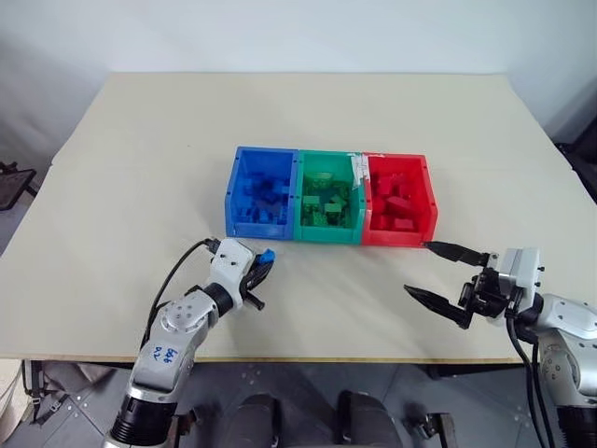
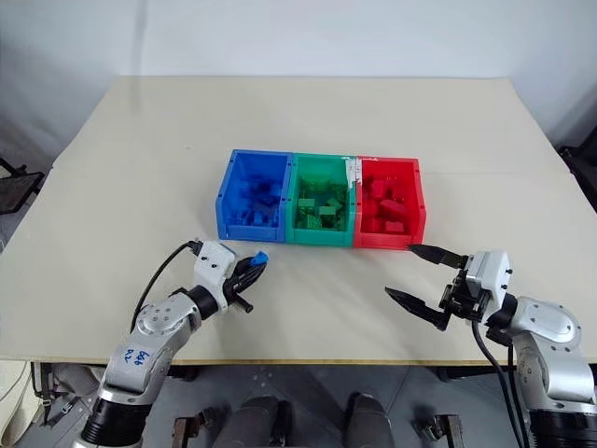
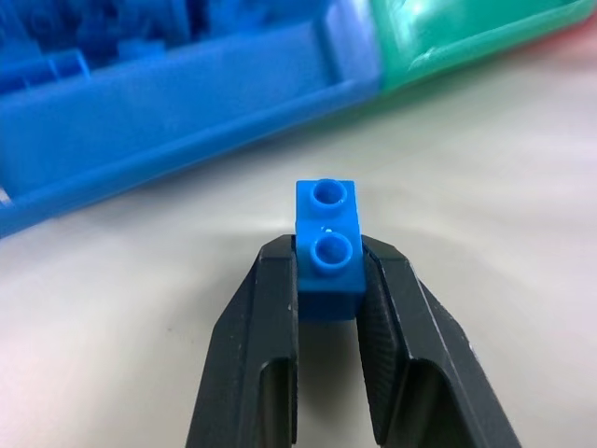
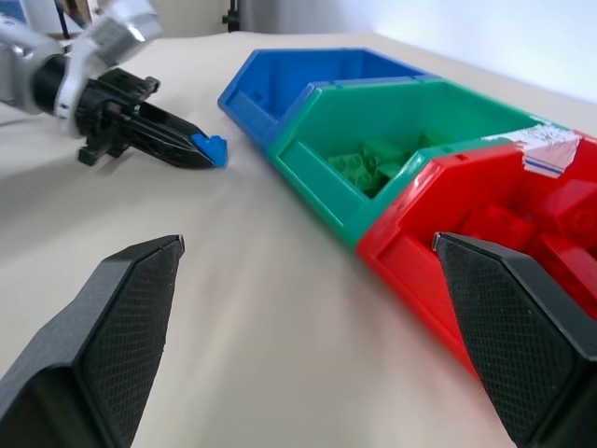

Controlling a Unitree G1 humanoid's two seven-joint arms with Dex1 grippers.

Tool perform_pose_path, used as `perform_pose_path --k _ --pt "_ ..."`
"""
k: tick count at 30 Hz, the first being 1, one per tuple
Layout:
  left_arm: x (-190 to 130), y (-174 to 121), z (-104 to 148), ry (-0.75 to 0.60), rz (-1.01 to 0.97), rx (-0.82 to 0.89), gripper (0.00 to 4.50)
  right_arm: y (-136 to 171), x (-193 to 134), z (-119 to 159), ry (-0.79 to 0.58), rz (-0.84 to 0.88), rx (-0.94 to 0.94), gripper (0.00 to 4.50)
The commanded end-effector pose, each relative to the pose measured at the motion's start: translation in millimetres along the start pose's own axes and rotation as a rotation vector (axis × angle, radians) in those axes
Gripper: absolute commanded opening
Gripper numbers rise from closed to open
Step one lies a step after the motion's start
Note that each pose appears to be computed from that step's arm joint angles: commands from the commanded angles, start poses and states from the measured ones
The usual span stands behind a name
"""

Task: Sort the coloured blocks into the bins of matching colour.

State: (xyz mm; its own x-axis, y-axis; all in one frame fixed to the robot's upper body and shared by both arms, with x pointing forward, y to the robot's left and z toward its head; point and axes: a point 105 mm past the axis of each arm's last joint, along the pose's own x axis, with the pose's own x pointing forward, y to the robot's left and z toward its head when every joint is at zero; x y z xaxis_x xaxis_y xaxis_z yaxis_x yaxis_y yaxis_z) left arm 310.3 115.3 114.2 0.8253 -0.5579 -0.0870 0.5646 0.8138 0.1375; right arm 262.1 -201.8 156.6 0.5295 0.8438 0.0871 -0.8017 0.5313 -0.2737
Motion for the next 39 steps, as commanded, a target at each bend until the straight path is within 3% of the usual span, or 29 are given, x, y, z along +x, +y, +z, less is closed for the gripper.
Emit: perform_pose_path --k 1,4,12,15,20,25,30,36,39 --pt "-1.3 0.6 52.0 -0.234 -0.025 0.063 0.49 -2.3 4.6 19.0 -0.087 -0.045 -0.021 4.5" --pt "9.6 11.7 68.1 -0.279 0.024 0.109 0.49 -3.2 7.9 21.6 -0.122 -0.095 -0.017 4.5" --pt "51.0 46.4 77.0 -0.219 0.127 0.23 0.49 -9.9 12.1 26.5 -0.148 -0.162 -0.045 4.5" --pt "59.3 44.0 82.5 -0.249 0.095 0.17 0.49 -19.6 6.8 30.2 -0.145 -0.205 -0.067 4.5" --pt "57.5 36.2 88.2 -0.308 0.057 0.119 2.07 -21.2 5.9 28.4 -0.126 -0.204 -0.076 4.5" --pt "25.1 39.2 80.3 -0.337 0.056 0.14 3.59 -18.0 9.9 25.3 -0.129 -0.174 -0.072 4.5" --pt "-17.1 41.9 60.3 -0.296 0.032 0.163 3.59 -15.1 11.5 17.3 -0.104 -0.127 -0.067 4.5" --pt "-77.7 54.0 24.5 -0.111 -0.054 0.183 3.59 -10.2 7.9 1.0 -0.004 0.021 -0.065 4.5" --pt "-89.6 62.1 20.9 -0.066 -0.047 0.22 3.59 -10.8 5.0 -5.4 0.034 0.089 -0.052 4.5"
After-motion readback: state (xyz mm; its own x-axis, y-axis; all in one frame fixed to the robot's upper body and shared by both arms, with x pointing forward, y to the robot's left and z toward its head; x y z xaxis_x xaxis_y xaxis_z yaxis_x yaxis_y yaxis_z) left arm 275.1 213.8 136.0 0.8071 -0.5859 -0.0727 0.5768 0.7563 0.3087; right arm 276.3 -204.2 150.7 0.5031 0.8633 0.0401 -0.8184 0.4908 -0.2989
